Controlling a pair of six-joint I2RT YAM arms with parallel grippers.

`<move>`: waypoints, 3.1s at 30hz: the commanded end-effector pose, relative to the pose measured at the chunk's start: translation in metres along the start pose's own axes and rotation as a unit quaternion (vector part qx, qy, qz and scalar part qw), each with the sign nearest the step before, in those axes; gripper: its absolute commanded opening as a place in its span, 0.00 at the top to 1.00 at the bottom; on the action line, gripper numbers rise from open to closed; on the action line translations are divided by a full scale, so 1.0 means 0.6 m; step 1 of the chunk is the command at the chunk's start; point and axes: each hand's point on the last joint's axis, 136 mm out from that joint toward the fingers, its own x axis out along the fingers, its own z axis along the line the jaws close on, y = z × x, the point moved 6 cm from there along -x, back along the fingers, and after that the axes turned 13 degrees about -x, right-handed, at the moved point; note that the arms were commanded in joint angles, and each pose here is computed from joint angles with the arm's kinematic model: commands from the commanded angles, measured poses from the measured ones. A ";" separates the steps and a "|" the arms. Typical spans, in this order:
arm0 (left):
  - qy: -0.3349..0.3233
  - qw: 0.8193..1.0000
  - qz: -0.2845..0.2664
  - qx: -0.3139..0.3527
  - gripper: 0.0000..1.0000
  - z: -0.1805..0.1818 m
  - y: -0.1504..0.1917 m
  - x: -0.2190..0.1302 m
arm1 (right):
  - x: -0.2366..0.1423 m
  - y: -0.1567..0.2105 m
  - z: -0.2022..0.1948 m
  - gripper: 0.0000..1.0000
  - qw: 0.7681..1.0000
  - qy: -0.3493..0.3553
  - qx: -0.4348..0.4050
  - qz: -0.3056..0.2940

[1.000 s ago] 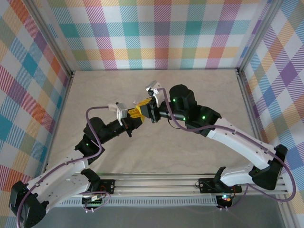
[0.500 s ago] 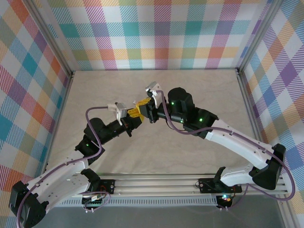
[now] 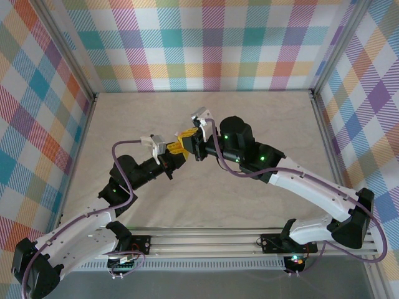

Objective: Insert the wireless bluetooth earbuds into the charging case

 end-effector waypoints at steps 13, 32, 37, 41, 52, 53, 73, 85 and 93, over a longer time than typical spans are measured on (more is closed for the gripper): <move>0.019 0.998 -0.056 0.010 1.00 -0.019 -0.029 -0.012 | -0.014 -0.050 0.005 0.84 0.999 -0.007 0.031 -0.011; -0.036 0.996 -0.074 -0.014 1.00 0.001 -0.034 -0.018 | -0.012 -0.026 0.001 0.87 0.995 0.035 0.065 -0.060; -0.041 0.996 -0.077 -0.015 1.00 0.002 -0.035 -0.019 | -0.003 -0.033 0.018 0.87 0.996 0.027 0.049 -0.075; -0.040 0.996 -0.077 -0.016 1.00 0.002 -0.035 -0.020 | 0.003 -0.035 0.022 0.87 0.996 0.027 0.041 -0.076; -0.039 0.996 -0.081 -0.014 1.00 0.000 -0.037 -0.025 | 0.020 -0.023 0.017 0.87 0.996 0.058 0.026 -0.065; -0.038 0.996 -0.081 -0.015 1.00 -0.001 -0.036 -0.025 | 0.020 -0.024 0.017 0.87 0.996 0.059 0.026 -0.066; -0.039 0.995 -0.085 -0.016 1.00 -0.001 -0.040 -0.022 | 0.032 0.009 0.037 0.87 0.998 0.012 0.061 -0.033; -0.037 0.995 -0.092 -0.013 1.00 -0.006 -0.046 -0.031 | 0.042 0.052 0.034 0.84 0.997 0.024 0.059 0.030; -0.035 0.995 -0.097 -0.013 1.00 -0.009 -0.049 -0.037 | 0.049 0.063 0.033 0.80 0.997 0.029 0.058 0.051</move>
